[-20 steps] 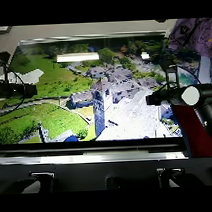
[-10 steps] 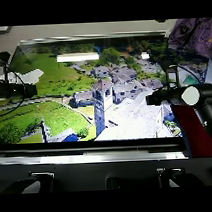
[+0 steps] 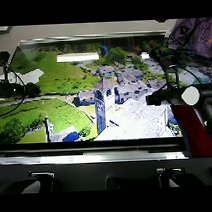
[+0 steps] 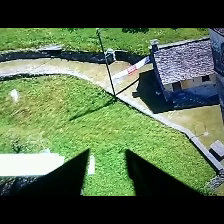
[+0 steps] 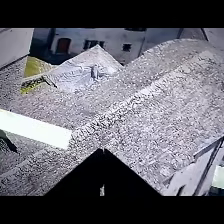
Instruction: Fold the clothes and pants, and hang the long-sleeved shirts on hangers.
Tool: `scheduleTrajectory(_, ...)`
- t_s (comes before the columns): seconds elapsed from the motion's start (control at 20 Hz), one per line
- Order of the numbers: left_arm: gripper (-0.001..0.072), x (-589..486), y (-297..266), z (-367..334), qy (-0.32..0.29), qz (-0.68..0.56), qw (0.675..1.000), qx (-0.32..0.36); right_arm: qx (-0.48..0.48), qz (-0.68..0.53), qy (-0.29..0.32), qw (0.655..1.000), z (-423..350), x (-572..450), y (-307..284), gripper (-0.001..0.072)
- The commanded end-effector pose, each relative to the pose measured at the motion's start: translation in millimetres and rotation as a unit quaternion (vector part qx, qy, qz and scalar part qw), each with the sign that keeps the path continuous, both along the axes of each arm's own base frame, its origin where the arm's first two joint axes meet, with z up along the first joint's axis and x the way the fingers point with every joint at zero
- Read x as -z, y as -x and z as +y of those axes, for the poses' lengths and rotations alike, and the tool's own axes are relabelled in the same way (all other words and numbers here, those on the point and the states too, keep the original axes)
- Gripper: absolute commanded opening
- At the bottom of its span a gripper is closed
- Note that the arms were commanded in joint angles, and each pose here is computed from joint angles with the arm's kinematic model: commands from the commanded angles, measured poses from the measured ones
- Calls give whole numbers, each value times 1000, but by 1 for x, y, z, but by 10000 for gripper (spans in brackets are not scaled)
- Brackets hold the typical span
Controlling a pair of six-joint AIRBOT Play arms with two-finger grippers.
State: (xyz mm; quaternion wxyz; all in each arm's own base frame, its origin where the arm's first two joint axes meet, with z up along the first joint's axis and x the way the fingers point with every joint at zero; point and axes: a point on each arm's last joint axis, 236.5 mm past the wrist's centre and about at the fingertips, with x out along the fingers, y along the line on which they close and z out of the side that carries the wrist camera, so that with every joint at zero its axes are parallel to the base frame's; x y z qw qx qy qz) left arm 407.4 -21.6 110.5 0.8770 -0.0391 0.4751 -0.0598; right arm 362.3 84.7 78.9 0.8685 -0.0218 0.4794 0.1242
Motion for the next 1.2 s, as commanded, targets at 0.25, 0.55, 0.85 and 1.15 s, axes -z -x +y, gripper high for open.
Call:
scheduleTrajectory(0.25,720,21,-46,171,-93,-24,965,-245,-1,0,0,1000,0,0,0,39)
scheduleTrajectory(0.55,720,104,-124,280,-92,9,945,-313,-1,-1,0,1000,0,0,0,39)
scheduleTrajectory(0.85,720,169,-168,309,-86,-12,943,-321,-1,-1,0,1000,0,0,0,39)
scheduleTrajectory(1.15,19,159,-171,283,-51,4,946,-319,-1,-1,0,1000,0,0,0,39)
